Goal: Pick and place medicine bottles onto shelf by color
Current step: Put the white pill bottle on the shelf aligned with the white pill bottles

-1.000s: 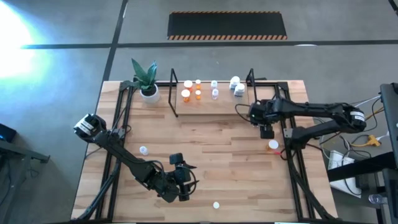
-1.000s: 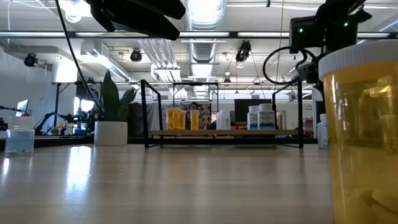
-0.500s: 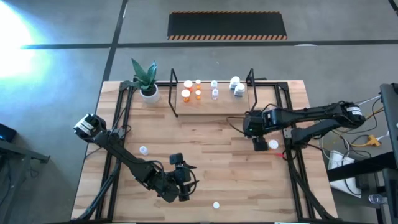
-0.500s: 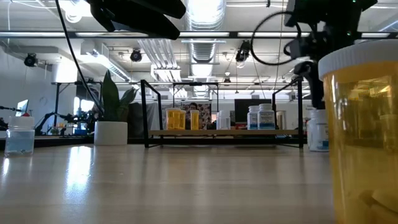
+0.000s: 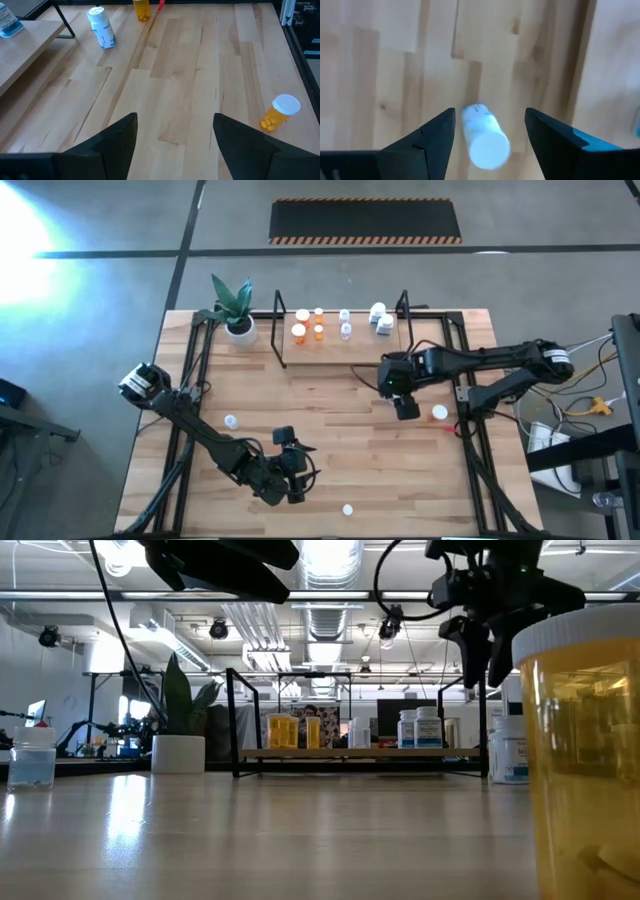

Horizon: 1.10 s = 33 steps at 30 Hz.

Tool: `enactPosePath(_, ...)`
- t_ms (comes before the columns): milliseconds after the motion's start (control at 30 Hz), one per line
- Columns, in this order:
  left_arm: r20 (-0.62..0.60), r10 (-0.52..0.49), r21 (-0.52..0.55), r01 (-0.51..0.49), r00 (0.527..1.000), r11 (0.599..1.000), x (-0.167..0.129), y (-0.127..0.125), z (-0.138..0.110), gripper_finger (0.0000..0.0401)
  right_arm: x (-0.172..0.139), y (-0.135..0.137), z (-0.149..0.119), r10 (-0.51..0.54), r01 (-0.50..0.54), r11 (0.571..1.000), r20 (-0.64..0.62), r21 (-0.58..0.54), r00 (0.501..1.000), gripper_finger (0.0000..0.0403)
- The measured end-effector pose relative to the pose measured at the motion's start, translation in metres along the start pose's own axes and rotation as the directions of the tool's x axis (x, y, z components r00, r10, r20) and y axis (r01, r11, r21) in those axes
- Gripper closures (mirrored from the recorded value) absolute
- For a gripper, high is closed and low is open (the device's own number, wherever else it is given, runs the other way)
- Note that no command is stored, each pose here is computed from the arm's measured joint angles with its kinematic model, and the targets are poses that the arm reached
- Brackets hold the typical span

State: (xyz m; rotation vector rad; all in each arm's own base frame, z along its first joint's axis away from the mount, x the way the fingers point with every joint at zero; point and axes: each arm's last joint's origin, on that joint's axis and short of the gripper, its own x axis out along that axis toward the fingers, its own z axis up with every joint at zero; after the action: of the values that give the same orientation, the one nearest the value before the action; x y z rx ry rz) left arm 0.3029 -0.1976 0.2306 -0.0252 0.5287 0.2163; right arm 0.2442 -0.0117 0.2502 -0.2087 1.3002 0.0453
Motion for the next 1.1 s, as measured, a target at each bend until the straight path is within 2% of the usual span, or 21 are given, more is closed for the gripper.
enactPosePath(133, -0.002, -0.001, -0.008, 0.001, 1.000, 1.000, 0.000, 0.000, 0.000, 0.0157, 0.002, 0.000, -0.006, -0.025, 0.024, 0.999, -0.077, -0.025, 0.997, 0.0164)
enactPosePath(267, -0.004, -0.002, -0.019, 0.002, 1.000, 1.000, 0.000, 0.000, -0.001, 0.0157, 0.013, 0.002, -0.017, -0.055, 0.053, 0.998, -0.146, -0.021, 0.988, 0.0130)
enactPosePath(433, -0.005, -0.005, -0.018, 0.005, 1.000, 1.000, -0.001, -0.001, -0.001, 0.0157, 0.027, 0.006, -0.030, -0.043, 0.031, 0.998, -0.213, -0.058, 0.976, 0.0081)
enactPosePath(567, -0.005, -0.006, -0.017, 0.006, 1.000, 1.000, -0.001, -0.001, -0.001, 0.0157, 0.035, 0.007, -0.036, -0.061, 0.044, 0.996, -0.225, -0.081, 0.973, 0.0071)
enactPosePath(867, -0.005, -0.005, -0.017, 0.005, 1.000, 1.000, -0.001, -0.001, -0.001, 0.0157, 0.048, 0.009, -0.035, -0.026, 0.014, 0.997, -0.144, -0.082, 0.989, 0.0119)
enactPosePath(1100, -0.006, -0.005, -0.017, 0.005, 1.000, 1.000, -0.001, -0.001, -0.002, 0.0157, 0.048, 0.009, -0.035, -0.025, 0.015, 0.998, -0.143, -0.065, 0.989, 0.0205)
